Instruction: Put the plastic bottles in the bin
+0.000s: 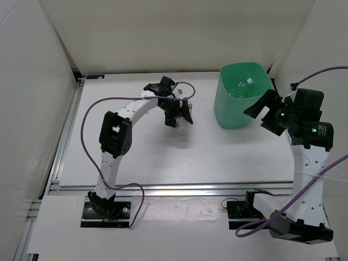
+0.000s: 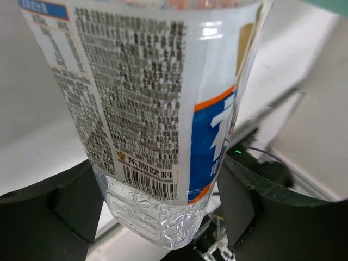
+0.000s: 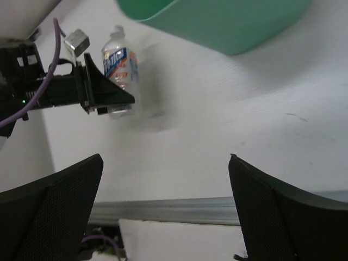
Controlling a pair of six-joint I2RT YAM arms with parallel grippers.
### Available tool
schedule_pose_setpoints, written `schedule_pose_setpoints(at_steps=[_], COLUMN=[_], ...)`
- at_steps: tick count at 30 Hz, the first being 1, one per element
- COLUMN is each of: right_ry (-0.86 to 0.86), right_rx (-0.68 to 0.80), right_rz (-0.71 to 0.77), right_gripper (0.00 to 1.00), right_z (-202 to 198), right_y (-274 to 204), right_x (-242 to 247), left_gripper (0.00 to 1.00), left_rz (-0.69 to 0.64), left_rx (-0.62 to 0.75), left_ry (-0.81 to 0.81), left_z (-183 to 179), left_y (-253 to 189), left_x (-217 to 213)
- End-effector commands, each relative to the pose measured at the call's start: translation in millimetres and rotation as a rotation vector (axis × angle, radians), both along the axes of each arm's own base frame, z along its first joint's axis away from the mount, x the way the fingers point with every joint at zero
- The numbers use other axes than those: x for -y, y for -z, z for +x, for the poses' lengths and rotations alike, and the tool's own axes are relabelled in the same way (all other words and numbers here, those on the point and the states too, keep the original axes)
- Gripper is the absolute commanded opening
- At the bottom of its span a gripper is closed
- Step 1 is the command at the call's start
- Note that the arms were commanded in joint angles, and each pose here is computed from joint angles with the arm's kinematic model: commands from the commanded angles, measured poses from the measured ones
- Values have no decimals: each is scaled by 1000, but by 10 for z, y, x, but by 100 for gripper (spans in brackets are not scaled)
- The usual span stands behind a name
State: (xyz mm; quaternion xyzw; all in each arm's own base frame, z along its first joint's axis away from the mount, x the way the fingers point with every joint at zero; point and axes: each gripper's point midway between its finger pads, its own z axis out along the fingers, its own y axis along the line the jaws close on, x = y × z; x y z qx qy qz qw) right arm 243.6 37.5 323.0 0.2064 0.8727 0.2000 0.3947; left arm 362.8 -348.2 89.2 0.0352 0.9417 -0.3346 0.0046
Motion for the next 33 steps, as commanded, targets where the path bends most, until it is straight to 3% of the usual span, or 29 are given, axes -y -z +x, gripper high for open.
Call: schedule_pose_setpoints(at_steps=[1,6,13,21,33], right_ry=[-232,-459,-577,-756,-839], right_rx=[111,93,82,157,99], right_rz=[202,476,668,666,651], right_gripper=[100,100,100,100,100], right_z=[121,162,443,703,927], right_y=[-247,-298,-362,-763,-502], right_x=[-464,-866,-1012,-1383,-1887], left_gripper=[47,46,44,43,43], left_rz=[-250,-418,-570,-664,-716], left_rx=[214,259,294,266,215], left_ry=[21,117,234,310,398], left_z=[-112,-479,-862,-1102,-1278], left_y=[-1412,-2032,-2522,-2691,-2781], left_x=[73,50,-17,29,201])
